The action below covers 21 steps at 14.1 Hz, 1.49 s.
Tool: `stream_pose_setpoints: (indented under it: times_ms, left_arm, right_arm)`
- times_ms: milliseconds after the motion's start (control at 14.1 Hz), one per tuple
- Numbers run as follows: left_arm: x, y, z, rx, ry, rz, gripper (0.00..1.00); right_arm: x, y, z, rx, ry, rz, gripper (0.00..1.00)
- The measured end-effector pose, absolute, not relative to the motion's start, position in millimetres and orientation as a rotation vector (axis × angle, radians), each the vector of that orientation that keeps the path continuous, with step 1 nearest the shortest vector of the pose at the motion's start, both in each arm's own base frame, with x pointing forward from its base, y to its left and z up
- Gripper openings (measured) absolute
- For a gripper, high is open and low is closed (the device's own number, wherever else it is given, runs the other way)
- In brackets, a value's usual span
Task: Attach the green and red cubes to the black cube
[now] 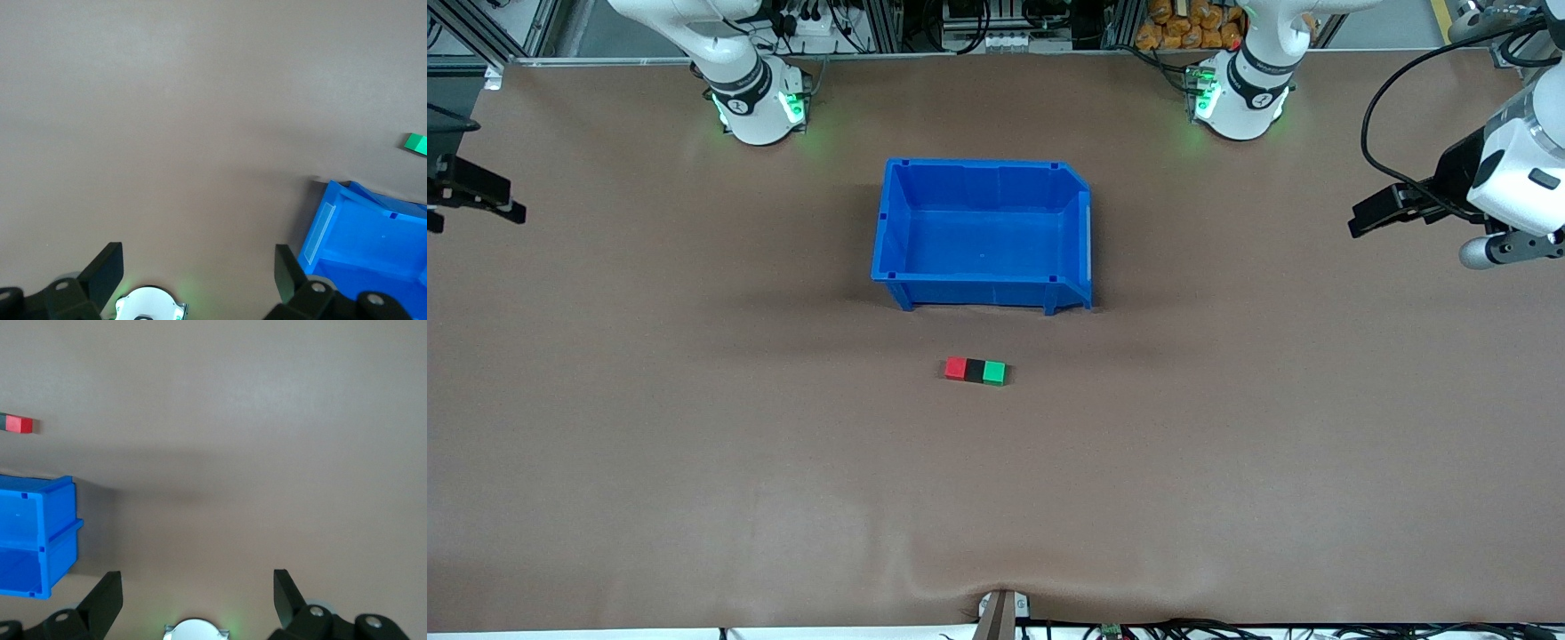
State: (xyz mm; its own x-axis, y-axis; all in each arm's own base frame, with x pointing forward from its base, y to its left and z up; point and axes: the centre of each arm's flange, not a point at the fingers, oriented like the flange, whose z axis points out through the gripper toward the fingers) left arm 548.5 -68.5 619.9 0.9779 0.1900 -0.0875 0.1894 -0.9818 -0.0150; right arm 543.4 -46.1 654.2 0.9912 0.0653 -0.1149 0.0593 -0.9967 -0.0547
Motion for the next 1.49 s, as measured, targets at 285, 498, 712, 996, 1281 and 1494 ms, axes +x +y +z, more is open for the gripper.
stream_pose_setpoints:
  times_ms: [285, 498, 712, 996, 1281, 1494]
  left_arm:
    - [549, -62, 619, -3.104, -0.314, 0.139, 1.00]
    - [549, -60, 617, -3.091, -0.314, 0.139, 1.00]
    - [549, -62, 617, -3.092, -0.309, 0.138, 1.00]
    - [547, -60, 623, -3.093, -0.314, 0.124, 1.00]
    - [546, -57, 624, -3.090, -0.323, 0.133, 1.00]
    - [547, -49, 625, -3.075, -0.339, 0.122, 1.00]
  right_arm:
    - [531, -54, 645, -3.076, 0.025, 0.219, 1.00]
    - [530, -43, 646, -3.074, 0.095, 0.221, 1.00]
    - [532, -36, 647, -3.077, 0.091, 0.205, 1.00]
    - [534, -33, 648, -3.079, 0.083, 0.184, 1.00]
    - [536, -33, 649, -3.081, 0.083, 0.156, 1.00]
    - [536, -34, 653, -3.082, 0.089, 0.139, 1.00]
